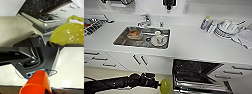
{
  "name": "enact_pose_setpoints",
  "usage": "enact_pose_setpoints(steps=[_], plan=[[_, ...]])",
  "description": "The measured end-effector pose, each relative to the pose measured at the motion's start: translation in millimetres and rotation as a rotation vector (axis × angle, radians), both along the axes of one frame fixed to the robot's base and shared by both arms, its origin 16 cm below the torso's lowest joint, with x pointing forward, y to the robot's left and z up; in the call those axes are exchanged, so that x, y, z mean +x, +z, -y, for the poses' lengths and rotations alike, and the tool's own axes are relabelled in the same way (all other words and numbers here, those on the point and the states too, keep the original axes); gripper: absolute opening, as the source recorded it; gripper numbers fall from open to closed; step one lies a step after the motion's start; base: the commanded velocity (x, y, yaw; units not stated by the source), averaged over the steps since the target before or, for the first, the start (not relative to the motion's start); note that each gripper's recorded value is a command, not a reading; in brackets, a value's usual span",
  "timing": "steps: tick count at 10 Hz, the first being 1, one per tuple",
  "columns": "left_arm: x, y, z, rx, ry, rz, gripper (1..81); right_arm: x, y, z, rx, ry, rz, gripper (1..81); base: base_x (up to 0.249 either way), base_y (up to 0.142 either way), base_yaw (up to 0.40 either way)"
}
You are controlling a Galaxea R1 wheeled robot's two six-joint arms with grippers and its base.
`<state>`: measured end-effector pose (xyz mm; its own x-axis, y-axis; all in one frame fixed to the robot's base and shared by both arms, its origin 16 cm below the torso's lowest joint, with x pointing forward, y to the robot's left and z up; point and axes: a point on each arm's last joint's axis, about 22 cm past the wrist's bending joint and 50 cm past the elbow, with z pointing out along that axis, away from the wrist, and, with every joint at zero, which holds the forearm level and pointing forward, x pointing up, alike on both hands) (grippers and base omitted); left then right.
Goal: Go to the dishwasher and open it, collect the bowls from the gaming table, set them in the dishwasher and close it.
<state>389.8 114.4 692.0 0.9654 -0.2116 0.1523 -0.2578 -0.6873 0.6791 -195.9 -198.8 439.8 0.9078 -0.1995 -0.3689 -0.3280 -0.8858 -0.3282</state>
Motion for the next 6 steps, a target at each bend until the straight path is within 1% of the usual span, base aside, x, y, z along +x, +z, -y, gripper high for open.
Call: enact_pose_setpoints(steps=[1,2,3,4,5,6], plan=[[7,10,25,-0.016,-0.028,0.002,1.0,0,0,0,-0.001,-0.001,0.000,1.0,0.000,0.000,0.000],[11,16,47,-0.025,-0.054,-0.001,1.0,0,0,0,-0.001,-0.002,-0.002,1.0,0.000,0.000,0.000],[17,16,63,-0.019,-0.067,-0.005,1.0,0,0,0,-0.001,-0.002,-0.001,1.0,0.000,0.000,0.000],[22,16,79,-0.019,-0.078,-0.003,1.0,0,0,0,0.000,-0.002,-0.002,1.0,0.000,0.000,0.000],[26,18,98,-0.027,-0.087,-0.006,1.0,0,0,-1,0.000,-0.002,-0.002,1.0,0.000,0.000,0.000],[27,20,121,-0.042,-0.106,-0.003,1.0,0,0,-2,0.001,-0.003,-0.003,1.0,0.000,0.000,0.000]])
